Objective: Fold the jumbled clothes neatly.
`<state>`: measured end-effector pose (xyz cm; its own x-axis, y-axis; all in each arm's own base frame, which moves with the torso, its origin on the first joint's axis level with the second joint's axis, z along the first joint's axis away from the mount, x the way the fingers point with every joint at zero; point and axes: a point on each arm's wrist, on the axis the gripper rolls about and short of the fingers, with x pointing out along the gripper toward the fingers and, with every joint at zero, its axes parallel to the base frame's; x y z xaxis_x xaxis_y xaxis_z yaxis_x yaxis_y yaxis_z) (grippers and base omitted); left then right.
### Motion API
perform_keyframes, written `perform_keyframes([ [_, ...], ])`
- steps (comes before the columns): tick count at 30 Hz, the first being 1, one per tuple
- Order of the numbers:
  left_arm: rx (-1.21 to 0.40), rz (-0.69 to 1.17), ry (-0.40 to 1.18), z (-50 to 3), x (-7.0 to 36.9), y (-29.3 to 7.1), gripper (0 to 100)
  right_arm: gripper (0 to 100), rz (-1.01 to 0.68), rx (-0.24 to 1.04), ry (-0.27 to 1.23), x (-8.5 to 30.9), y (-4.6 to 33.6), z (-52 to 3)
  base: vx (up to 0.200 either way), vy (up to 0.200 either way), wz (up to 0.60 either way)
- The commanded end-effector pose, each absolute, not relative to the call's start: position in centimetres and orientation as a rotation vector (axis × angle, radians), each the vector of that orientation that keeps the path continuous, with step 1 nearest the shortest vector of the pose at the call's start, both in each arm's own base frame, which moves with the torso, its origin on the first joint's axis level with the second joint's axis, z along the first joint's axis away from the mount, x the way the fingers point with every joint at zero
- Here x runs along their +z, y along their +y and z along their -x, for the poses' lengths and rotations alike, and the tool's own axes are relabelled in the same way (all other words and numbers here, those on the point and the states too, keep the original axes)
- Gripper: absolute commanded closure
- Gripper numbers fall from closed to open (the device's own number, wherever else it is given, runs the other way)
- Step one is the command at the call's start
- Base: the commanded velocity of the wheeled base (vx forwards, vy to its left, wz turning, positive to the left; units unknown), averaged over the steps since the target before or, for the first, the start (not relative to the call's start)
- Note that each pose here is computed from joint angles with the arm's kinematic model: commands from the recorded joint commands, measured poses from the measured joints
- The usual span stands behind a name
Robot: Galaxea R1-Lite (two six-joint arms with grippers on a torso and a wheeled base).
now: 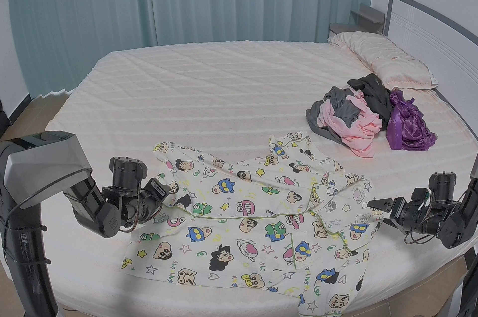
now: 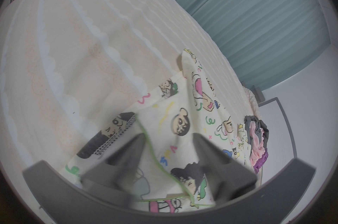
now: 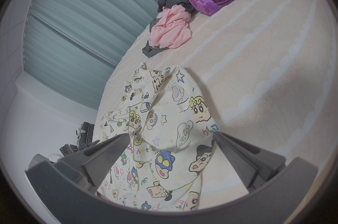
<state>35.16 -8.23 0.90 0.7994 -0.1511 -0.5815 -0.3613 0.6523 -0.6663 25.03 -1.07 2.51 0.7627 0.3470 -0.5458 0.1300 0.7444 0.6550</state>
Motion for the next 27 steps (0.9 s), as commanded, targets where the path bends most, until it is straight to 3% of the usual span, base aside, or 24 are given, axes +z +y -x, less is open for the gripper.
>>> perform_keyframes([
  [1, 0.163, 0.855, 0.673, -35.0, 0.2, -8.1, 100, 0, -0.738, 0.13, 0.709, 2.5, -1.1, -25.1, 0.0, 0.0, 0.0],
  [12, 0.199, 0.846, 0.633, -32.3, 3.3, -7.1, 100, 0, -0.737, 0.131, 0.707, 2.5, -1.1, -25.1, 0.0, 0.0, 0.0],
  [27, 0.268, 0.807, 0.692, -29.9, 1.8, -6.3, 100, 0, -0.736, 0.13, 0.704, 2.6, -1.1, -25.0, 0.0, 0.0, 0.0],
])
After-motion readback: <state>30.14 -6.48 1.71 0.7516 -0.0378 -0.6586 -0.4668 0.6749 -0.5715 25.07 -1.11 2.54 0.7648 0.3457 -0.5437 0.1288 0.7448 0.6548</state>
